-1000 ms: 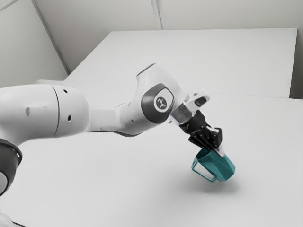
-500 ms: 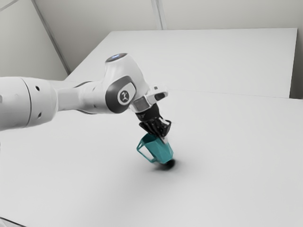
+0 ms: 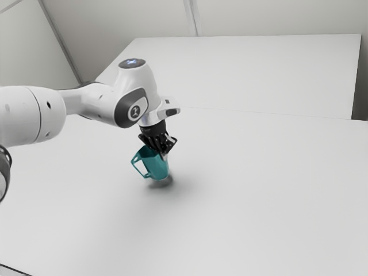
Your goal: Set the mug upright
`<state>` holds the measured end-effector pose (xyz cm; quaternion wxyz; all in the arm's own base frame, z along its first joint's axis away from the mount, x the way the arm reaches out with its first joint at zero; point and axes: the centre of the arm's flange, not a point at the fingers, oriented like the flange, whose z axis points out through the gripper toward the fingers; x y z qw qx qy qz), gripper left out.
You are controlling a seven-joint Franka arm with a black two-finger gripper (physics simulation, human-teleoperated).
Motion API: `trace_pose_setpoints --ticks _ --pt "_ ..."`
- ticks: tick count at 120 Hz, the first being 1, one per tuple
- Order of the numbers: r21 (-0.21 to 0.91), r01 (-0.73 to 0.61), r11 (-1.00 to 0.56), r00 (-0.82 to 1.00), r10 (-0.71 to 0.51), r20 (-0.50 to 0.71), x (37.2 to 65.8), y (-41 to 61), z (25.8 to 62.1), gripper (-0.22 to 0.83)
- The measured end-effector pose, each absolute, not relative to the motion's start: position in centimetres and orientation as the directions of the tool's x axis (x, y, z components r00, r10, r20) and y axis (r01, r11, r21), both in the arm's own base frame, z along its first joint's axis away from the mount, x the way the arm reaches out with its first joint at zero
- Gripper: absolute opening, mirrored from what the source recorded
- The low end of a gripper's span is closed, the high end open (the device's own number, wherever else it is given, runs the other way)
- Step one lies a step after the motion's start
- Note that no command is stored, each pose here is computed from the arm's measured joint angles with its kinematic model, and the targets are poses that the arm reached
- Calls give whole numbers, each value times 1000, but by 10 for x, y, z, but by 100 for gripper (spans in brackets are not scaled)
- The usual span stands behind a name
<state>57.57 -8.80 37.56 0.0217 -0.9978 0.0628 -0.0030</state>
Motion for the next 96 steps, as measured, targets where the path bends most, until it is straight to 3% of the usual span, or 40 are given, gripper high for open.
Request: trace_pose_setpoints --ticks 44,96 --pt "-175 -225 -959 973 -230 14 601 -67 353 -17" --pt "-149 -222 -964 973 -228 29 608 -51 351 -17"
